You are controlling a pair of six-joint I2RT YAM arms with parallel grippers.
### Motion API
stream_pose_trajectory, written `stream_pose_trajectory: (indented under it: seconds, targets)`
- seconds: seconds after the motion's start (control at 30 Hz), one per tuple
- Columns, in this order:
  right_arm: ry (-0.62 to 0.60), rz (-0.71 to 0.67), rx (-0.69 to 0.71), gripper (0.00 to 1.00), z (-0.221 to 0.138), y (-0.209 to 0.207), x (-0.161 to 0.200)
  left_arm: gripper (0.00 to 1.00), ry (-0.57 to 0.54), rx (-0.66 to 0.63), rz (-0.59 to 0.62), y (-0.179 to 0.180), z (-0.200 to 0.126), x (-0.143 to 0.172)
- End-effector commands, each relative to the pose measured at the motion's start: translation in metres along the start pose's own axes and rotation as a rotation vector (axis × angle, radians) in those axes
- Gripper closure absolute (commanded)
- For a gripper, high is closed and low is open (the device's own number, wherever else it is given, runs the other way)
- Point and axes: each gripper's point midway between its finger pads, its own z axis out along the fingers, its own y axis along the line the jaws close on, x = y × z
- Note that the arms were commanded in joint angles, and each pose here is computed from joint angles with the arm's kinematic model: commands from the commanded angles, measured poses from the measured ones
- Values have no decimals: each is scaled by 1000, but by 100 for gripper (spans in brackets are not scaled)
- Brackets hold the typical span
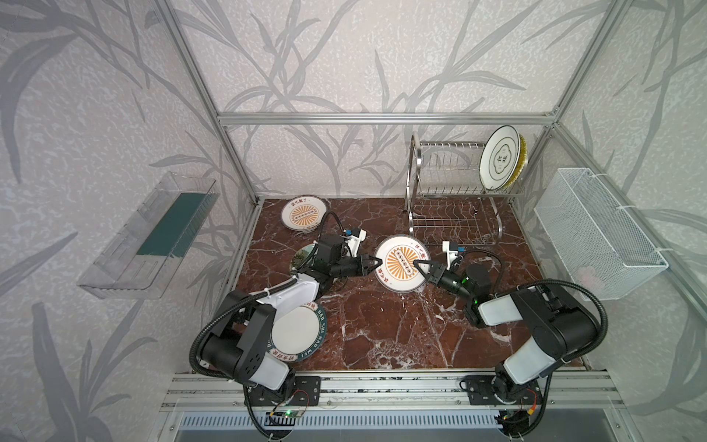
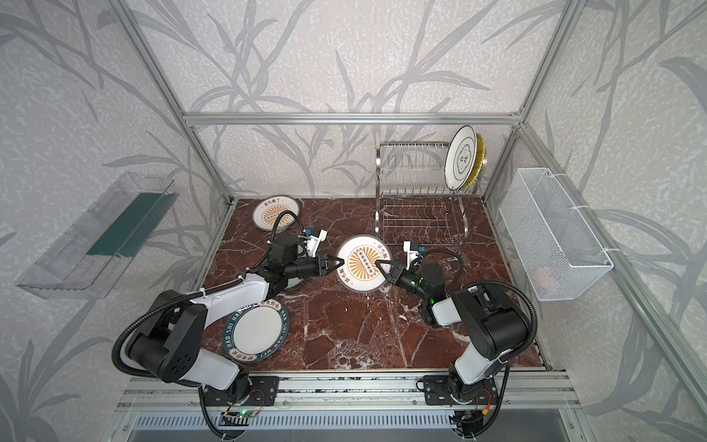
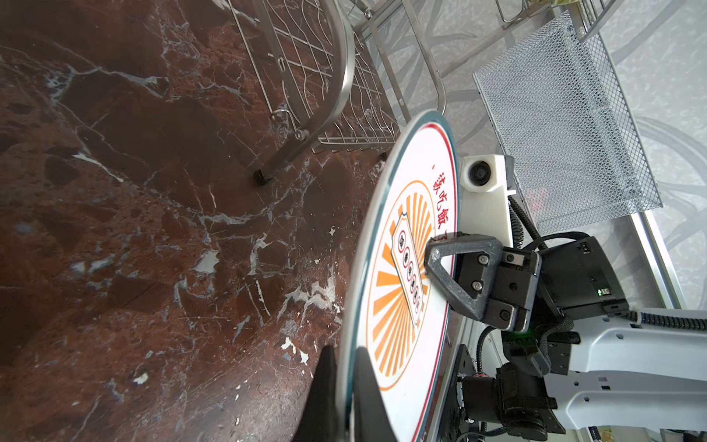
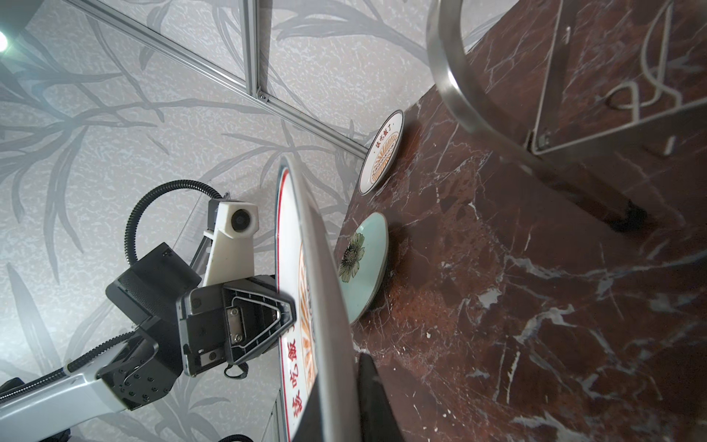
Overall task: Load plates into a dish rack
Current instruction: Pick up the plate from the center of the table.
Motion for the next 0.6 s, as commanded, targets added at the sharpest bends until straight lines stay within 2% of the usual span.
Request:
stream_pose_trajectory:
  seconds: [0.0, 0.2, 0.57]
  targets:
    - [0, -11, -75, 100, 4, 21, -1, 100, 8, 88, 111, -30, -1, 3]
    - [-4, -28, -56, 100, 3, 21, -2, 100, 2, 62, 125, -28, -4, 1]
    - [-13, -107, -15, 100, -3, 32, -9, 98, -33, -105, 185, -19, -25, -6]
